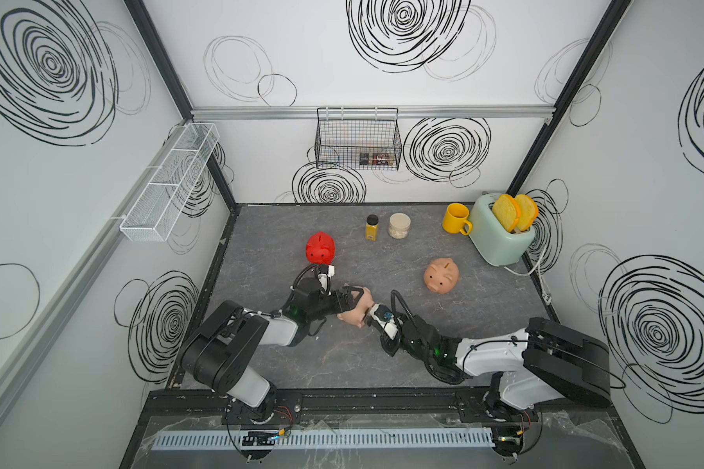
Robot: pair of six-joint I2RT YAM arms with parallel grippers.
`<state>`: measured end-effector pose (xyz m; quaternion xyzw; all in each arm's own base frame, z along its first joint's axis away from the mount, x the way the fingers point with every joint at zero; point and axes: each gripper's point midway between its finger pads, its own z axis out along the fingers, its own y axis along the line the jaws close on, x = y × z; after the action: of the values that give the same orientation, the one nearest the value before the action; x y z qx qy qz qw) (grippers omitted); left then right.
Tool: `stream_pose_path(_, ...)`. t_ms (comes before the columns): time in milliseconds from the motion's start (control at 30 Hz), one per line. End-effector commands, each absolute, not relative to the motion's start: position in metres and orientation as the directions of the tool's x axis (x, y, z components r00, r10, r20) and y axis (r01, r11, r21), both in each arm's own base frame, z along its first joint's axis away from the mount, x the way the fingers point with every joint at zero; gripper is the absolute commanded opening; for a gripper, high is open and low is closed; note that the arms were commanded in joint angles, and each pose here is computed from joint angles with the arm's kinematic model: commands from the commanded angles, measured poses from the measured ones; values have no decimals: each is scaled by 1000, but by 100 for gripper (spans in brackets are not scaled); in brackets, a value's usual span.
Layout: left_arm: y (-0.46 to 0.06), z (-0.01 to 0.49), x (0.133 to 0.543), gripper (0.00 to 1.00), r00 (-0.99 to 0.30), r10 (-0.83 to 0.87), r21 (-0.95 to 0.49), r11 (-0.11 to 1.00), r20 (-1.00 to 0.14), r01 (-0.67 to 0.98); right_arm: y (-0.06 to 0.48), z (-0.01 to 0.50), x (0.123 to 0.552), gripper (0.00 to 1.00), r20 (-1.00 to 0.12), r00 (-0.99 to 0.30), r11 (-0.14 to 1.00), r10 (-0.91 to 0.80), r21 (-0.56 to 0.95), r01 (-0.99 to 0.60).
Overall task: Open piggy banks
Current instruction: Open the lid on the piggy bank, then place the lid at the center of the board.
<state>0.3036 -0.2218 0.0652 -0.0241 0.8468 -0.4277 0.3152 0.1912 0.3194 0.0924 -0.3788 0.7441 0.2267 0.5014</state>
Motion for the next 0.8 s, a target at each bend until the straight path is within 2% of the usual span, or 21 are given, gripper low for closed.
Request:
stream_pose_path(0,-202,-5,253,96,-922,-220,-664,746,-319,52,307,91,188,0,-891,-354,668,-285,80,-740)
stream_pose_path(267,-204,0,256,96,-919,-215,-659,749,-332,63,286,97,181,0,-737,-638,792,-224,243,-560)
stream_pose_path(333,-205,2,257,96,-918,-211,-657,751,-336,67,273,96,182,0,-689,-708,847,-155,277,-455)
stream_pose_path(400,-206,3,258,96,-917,-211,-656,751,-338,69,269,102,181,0,-661,-741,859,-117,308,-410)
stream_pose_path(600,-210,5,257,96,-918,-197,-649,757,-344,80,260,118,173,0,-623,-766,845,-161,314,-433)
stream_pose_path(767,-212,7,255,96,-917,-183,-633,769,-355,91,224,107,178,0,-481,-869,874,-118,365,-321)
